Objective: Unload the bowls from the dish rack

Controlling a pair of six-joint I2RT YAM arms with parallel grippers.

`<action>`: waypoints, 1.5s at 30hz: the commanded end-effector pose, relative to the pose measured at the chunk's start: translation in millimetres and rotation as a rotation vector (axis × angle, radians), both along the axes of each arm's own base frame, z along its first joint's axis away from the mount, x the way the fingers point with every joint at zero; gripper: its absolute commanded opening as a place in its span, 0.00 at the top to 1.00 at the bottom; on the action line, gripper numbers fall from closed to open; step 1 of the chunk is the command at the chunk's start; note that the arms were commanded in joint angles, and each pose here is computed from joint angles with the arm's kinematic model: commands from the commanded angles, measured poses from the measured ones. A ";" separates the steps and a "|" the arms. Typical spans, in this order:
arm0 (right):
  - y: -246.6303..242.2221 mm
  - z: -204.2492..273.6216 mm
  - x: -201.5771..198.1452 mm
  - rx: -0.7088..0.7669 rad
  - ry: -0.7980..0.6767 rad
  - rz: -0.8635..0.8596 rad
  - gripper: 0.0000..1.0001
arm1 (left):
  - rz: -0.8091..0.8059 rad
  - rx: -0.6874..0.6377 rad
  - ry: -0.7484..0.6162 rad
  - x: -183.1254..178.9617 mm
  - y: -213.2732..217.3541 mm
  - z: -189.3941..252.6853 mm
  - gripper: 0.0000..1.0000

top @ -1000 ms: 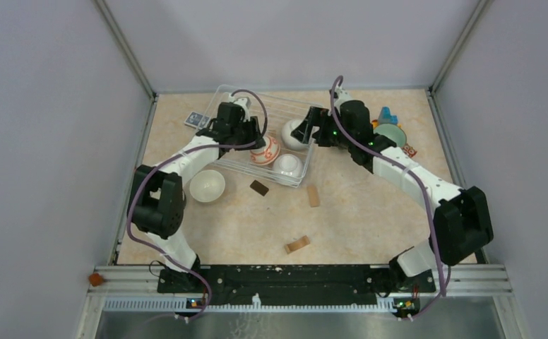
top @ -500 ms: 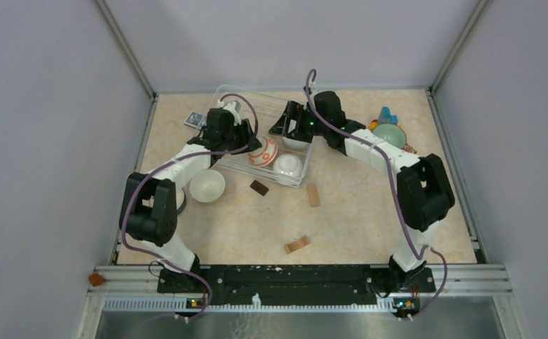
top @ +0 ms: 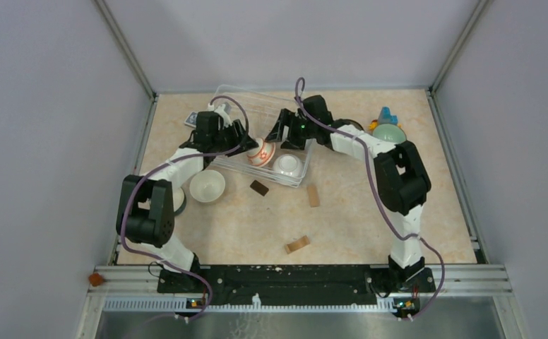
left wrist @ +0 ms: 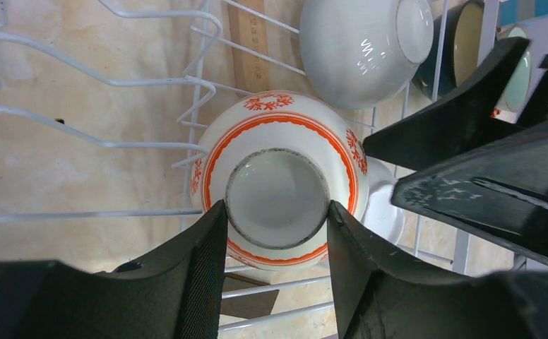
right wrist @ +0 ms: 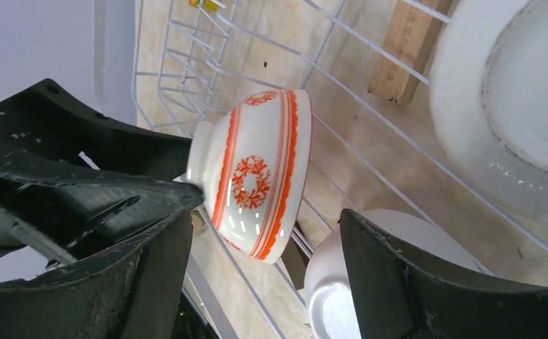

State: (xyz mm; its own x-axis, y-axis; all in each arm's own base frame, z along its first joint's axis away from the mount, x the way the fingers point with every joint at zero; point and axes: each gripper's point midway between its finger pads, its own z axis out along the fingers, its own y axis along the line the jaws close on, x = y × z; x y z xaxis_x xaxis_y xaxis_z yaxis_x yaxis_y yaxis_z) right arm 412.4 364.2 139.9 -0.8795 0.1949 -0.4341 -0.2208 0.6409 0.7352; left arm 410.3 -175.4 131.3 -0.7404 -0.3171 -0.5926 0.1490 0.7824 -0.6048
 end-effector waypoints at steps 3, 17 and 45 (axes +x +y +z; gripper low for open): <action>15.3 9.3 10.5 0.118 0.054 0.015 0.25 | -0.041 -0.088 -0.075 7.6 -9.8 19.4 0.66; 33.5 30.5 9.2 0.342 0.109 0.068 0.65 | -0.031 -0.092 -0.096 2.5 -6.5 25.7 0.53; 18.4 125.3 1.6 0.294 -0.190 0.155 1.00 | 0.090 -0.044 -0.346 -34.7 25.2 96.8 0.25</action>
